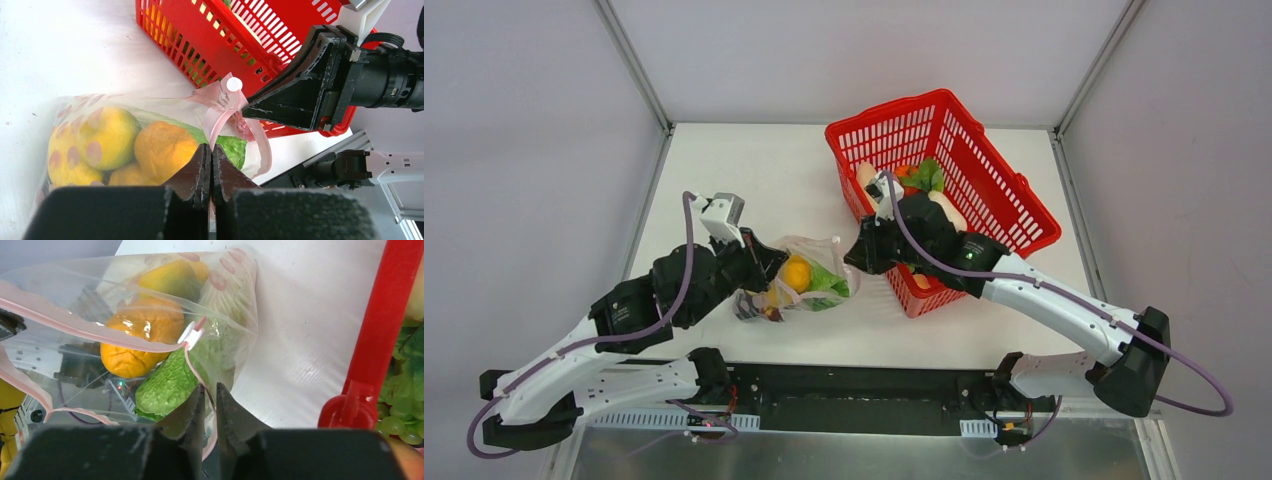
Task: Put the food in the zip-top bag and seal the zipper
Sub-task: Adjust the zipper food storage bag at the center of the board.
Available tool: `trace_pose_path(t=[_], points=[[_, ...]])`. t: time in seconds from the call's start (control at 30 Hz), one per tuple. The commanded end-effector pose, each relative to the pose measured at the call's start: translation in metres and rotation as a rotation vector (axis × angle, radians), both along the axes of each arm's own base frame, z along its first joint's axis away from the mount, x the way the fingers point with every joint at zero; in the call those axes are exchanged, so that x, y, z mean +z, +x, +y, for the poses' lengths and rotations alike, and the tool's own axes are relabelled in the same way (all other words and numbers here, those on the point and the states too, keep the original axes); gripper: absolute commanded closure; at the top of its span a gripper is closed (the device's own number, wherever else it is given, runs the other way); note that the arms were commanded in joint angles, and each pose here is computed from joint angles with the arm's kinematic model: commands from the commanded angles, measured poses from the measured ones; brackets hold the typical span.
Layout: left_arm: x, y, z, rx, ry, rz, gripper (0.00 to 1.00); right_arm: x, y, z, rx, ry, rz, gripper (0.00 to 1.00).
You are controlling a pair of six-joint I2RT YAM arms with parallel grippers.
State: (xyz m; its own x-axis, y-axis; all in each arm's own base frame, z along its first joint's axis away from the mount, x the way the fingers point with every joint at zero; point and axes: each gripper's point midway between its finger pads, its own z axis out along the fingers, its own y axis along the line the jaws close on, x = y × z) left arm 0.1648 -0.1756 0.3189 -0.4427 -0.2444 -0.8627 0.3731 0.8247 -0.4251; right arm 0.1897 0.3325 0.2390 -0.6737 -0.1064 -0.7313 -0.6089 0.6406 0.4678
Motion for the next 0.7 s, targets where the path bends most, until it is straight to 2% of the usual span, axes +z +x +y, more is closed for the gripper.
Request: trace_pose_path(t=[0.0,0.4,0.53,0.67], points=[[0.013,0.003,0.009,0.047,-0.058,-0.029,1.00,0.012,0.005,0.007,0.007,0.025,-0.027,0.87],[0.012,0.008,-0.002,0.025,-0.019,-0.027,1.00,0.023,0.003,0.006,0.003,0.059,-0.033,0.92],[0.017,0.008,0.003,0.039,-0.018,-0.040,1.00,0.023,-0.002,0.011,0.025,0.074,-0.002,0.87],[0.015,0.008,0.003,0.041,-0.018,-0.036,1.00,0.020,-0.001,0.011,0.016,0.072,0.003,0.75]])
